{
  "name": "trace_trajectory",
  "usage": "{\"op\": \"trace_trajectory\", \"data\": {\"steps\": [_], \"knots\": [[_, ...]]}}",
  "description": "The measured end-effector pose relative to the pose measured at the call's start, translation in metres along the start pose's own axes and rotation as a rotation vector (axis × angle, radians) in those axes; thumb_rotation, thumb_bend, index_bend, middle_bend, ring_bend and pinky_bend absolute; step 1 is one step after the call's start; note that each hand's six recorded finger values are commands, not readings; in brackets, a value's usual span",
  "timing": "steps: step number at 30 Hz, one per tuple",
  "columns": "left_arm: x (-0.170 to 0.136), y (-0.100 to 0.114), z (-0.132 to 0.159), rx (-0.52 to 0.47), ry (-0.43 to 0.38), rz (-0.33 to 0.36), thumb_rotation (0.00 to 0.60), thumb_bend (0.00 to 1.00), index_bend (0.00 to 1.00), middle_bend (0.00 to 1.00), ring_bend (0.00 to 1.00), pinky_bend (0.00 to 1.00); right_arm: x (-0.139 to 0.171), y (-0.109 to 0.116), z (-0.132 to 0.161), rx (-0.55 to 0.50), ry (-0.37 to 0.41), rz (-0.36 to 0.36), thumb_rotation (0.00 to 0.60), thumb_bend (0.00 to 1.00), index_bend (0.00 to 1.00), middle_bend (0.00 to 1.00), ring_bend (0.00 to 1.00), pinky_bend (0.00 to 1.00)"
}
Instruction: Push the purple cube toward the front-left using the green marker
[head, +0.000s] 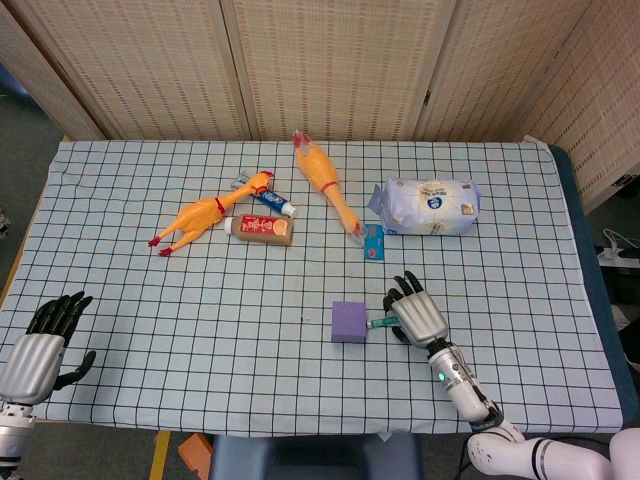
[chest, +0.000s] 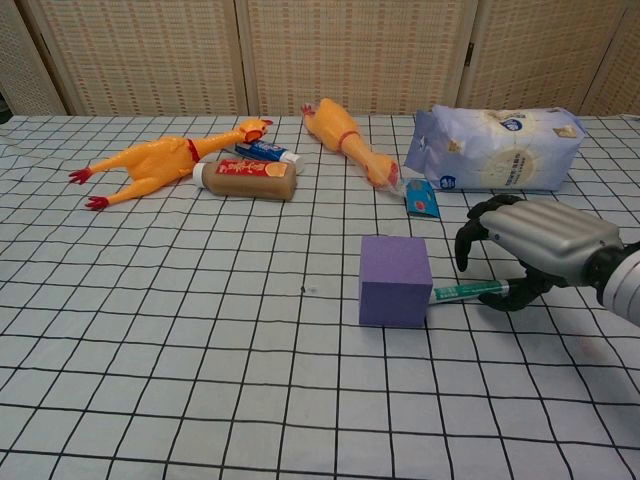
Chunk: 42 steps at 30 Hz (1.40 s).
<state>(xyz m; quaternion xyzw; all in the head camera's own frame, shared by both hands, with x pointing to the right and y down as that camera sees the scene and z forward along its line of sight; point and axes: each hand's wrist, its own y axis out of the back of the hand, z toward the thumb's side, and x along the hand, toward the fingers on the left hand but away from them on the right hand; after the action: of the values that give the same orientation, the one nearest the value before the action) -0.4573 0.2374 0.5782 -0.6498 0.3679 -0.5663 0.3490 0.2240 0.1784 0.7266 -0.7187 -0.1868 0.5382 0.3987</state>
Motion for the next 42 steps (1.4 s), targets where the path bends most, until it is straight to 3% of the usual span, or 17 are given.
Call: {"op": "trace_trajectory", "data": {"steps": [15,25,32,42], "knots": [[0.002,-0.002,-0.002,0.001,0.008,-0.014,0.600,0.39,0.00,0.00,0.00,0.07,-0.005,-0.011,0.005,0.028,-0.007,0.036,0.600,0.23,0.46,0.32,0.09,0.06],[0.004,-0.003,-0.002,0.004,0.007,-0.015,0.600,0.39,0.00,0.00,0.00,0.07,-0.003,-0.012,0.006,0.042,-0.009,0.034,0.600,0.26,0.58,0.40,0.17,0.11],[0.004,-0.002,-0.003,0.006,0.015,-0.006,0.600,0.39,0.00,0.00,0.00,0.07,0.001,-0.014,0.004,0.064,-0.013,0.035,0.600,0.27,0.61,0.42,0.19,0.12],[0.005,-0.003,-0.003,0.007,0.015,-0.006,0.600,0.39,0.00,0.00,0.00,0.07,0.009,-0.011,0.001,0.102,-0.014,0.012,0.600,0.30,0.75,0.55,0.32,0.20]]}}
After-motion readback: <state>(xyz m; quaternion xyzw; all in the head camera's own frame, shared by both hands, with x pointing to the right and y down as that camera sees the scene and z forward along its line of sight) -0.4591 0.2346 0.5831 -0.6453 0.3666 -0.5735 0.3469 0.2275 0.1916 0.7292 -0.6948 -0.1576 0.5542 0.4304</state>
